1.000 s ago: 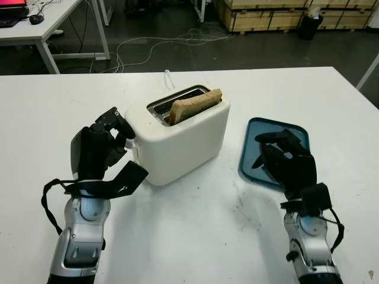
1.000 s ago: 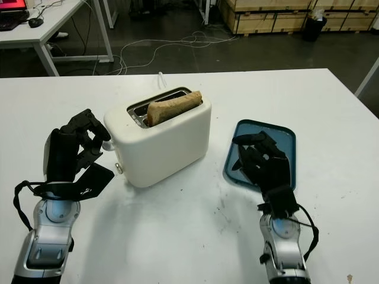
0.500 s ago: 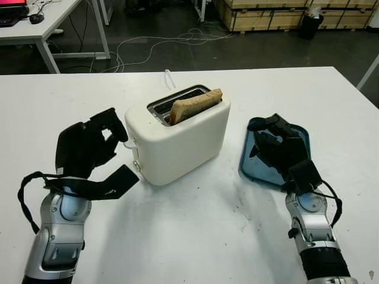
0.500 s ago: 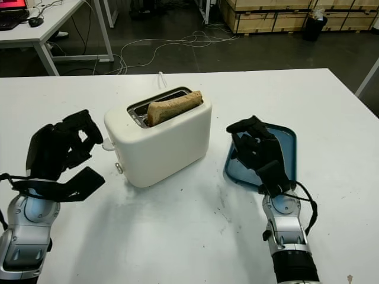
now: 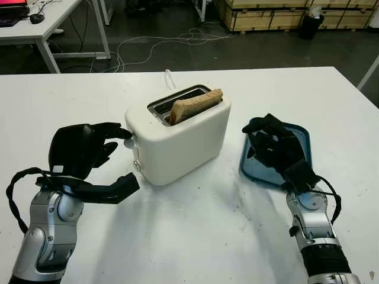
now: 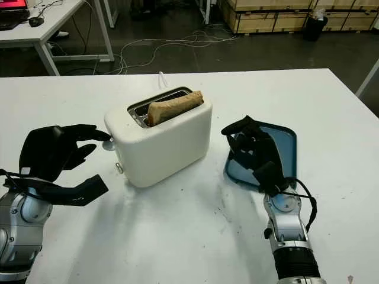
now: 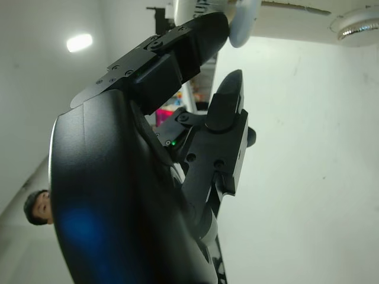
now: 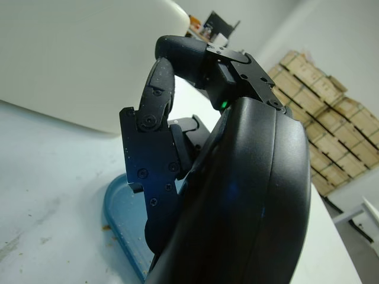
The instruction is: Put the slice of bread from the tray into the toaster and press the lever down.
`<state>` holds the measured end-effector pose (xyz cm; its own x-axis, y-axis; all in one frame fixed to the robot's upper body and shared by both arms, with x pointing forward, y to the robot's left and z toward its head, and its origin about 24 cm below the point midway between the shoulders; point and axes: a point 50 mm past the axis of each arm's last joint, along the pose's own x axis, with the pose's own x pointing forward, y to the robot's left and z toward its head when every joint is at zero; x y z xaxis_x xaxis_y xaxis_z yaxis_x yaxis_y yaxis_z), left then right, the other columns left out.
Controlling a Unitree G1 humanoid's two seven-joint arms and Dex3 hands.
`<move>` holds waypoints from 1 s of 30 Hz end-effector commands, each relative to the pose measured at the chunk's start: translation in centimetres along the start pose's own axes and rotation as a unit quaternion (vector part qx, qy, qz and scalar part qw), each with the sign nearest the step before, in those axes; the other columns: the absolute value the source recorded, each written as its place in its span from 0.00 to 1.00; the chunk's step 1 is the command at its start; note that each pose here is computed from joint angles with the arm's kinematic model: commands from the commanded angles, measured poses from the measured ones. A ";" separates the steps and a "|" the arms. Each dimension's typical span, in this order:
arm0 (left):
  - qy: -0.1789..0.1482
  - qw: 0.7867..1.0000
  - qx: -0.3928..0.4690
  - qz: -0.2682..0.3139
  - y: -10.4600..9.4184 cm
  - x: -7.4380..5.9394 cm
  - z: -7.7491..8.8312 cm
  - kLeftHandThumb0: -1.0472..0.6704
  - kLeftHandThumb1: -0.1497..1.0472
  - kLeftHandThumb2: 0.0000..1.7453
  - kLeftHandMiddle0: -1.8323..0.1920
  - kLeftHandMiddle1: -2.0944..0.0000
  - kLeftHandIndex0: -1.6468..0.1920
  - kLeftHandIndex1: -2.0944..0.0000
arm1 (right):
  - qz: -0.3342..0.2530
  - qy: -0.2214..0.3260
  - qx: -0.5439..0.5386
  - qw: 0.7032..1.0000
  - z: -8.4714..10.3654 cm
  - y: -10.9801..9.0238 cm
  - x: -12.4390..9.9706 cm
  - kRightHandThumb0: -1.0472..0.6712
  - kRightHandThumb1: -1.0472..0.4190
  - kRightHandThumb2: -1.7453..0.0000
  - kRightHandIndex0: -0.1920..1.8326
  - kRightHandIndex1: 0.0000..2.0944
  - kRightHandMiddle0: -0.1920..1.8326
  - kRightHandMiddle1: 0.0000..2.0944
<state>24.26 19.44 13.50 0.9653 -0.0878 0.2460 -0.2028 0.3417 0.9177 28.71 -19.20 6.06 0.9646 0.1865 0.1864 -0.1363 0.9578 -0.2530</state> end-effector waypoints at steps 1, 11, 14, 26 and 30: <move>-0.002 1.000 0.017 -0.012 -0.2 0.0 0.1 0.61 0.88 0.00 0.38 0.30 0.36 0.98 | -0.002 -0.017 -0.005 1.000 0.5 0.1 0.2 0.41 0.09 0.79 0.46 0.83 0.31 0.83; -0.027 0.998 0.041 -0.024 0.4 0.1 0.0 0.63 0.86 0.00 0.37 0.29 0.33 0.98 | -0.006 -0.026 -0.006 1.000 0.4 0.1 0.1 0.41 0.09 0.79 0.47 0.83 0.32 0.83; -0.035 0.998 0.045 -0.017 0.8 0.2 0.1 0.59 0.88 0.01 0.39 0.25 0.27 0.96 | -0.007 -0.022 -0.006 1.000 0.4 0.2 0.1 0.41 0.09 0.79 0.47 0.83 0.32 0.83; -0.081 0.993 0.086 -0.029 2.6 1.6 -0.1 0.53 0.86 0.00 0.33 0.37 0.27 0.99 | -0.006 -0.012 -0.003 1.000 0.0 0.2 -0.1 0.41 0.09 0.80 0.46 0.83 0.32 0.83; -0.087 0.991 0.094 -0.034 2.7 2.0 -0.3 0.53 0.84 0.00 0.30 0.41 0.26 0.99 | -0.004 -0.013 -0.002 1.000 0.1 0.3 -0.1 0.41 0.09 0.80 0.45 0.83 0.32 0.83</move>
<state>25.47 20.29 16.01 0.9416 -0.2614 0.2123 -0.1758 0.1559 0.9720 28.54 -18.96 6.05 0.9608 0.1840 0.2074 -0.1266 0.9567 -0.2621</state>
